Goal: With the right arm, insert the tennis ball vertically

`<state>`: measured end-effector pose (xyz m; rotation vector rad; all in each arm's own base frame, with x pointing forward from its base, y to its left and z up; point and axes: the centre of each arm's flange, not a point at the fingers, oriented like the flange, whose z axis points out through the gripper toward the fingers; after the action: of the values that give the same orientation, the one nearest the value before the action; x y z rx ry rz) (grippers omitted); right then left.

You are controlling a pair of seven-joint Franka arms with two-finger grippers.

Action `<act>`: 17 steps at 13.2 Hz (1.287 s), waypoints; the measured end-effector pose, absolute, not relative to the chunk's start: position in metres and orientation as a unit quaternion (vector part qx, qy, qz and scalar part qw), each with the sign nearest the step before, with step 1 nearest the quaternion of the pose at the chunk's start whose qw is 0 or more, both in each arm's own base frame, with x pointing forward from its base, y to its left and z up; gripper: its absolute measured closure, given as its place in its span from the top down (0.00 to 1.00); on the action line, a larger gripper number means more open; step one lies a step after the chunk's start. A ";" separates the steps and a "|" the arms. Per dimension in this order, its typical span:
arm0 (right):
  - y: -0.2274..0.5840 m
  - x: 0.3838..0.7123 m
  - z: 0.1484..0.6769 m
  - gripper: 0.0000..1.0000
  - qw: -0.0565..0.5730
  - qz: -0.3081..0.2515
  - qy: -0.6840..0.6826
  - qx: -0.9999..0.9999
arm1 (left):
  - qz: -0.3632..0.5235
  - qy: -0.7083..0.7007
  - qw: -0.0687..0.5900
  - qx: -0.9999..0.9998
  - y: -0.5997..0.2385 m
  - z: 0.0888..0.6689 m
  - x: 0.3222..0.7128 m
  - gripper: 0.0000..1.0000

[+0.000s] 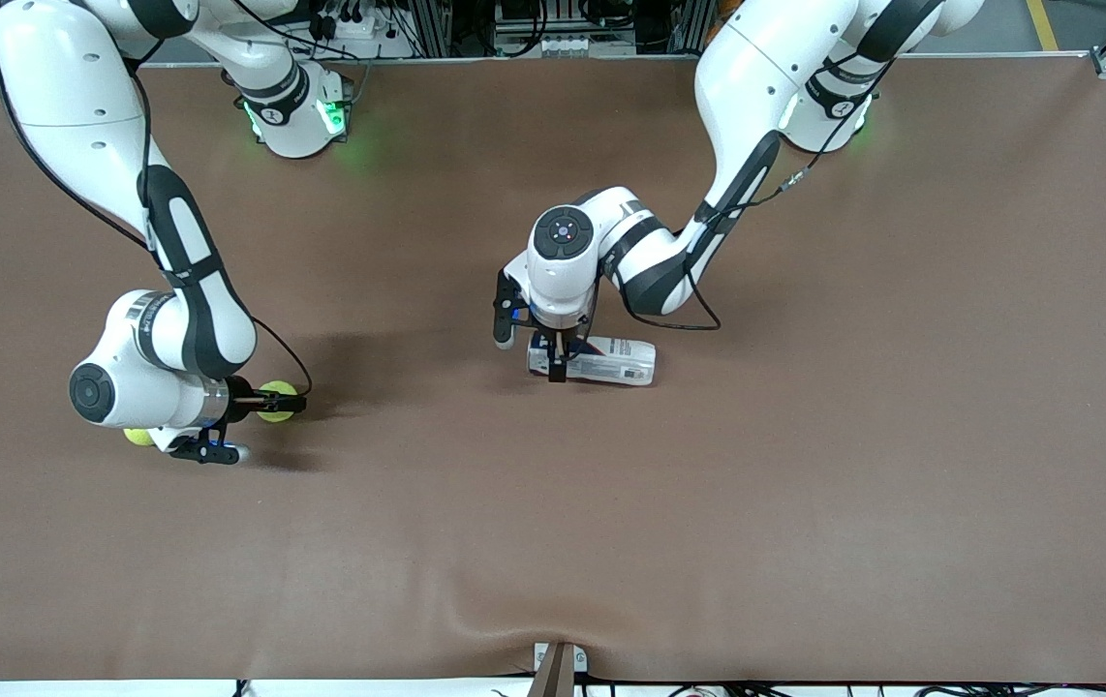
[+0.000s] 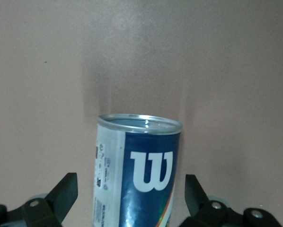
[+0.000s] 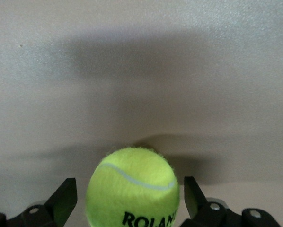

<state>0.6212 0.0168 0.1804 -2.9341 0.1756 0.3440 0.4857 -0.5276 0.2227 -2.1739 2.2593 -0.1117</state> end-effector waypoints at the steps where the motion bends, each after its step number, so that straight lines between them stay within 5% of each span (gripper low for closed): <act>1: 0.017 0.621 0.180 1.00 0.091 0.116 0.059 -0.987 | -0.034 0.721 0.002 -0.692 -0.529 0.221 0.484 1.00; 7: 0.017 0.622 0.182 0.96 0.091 0.114 0.059 -0.988 | -0.044 0.721 -0.006 -0.691 -0.531 0.196 0.482 1.00; 9: 0.017 0.622 0.183 0.73 0.091 0.112 0.059 -0.988 | -0.055 0.721 -0.011 -0.690 -0.534 0.188 0.482 1.00; 11: 0.016 0.623 0.184 0.68 0.091 0.111 0.059 -0.988 | -0.058 0.722 -0.013 -0.689 -0.535 0.181 0.481 1.00; 17: 0.017 0.626 0.188 0.68 0.092 0.105 0.059 -0.989 | -0.058 0.736 -0.010 -0.674 -0.533 0.179 0.483 1.00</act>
<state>0.6265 0.0165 0.1875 -2.9368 0.1751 0.3106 0.4828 -0.5326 0.1789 -2.1321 2.3278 -0.1841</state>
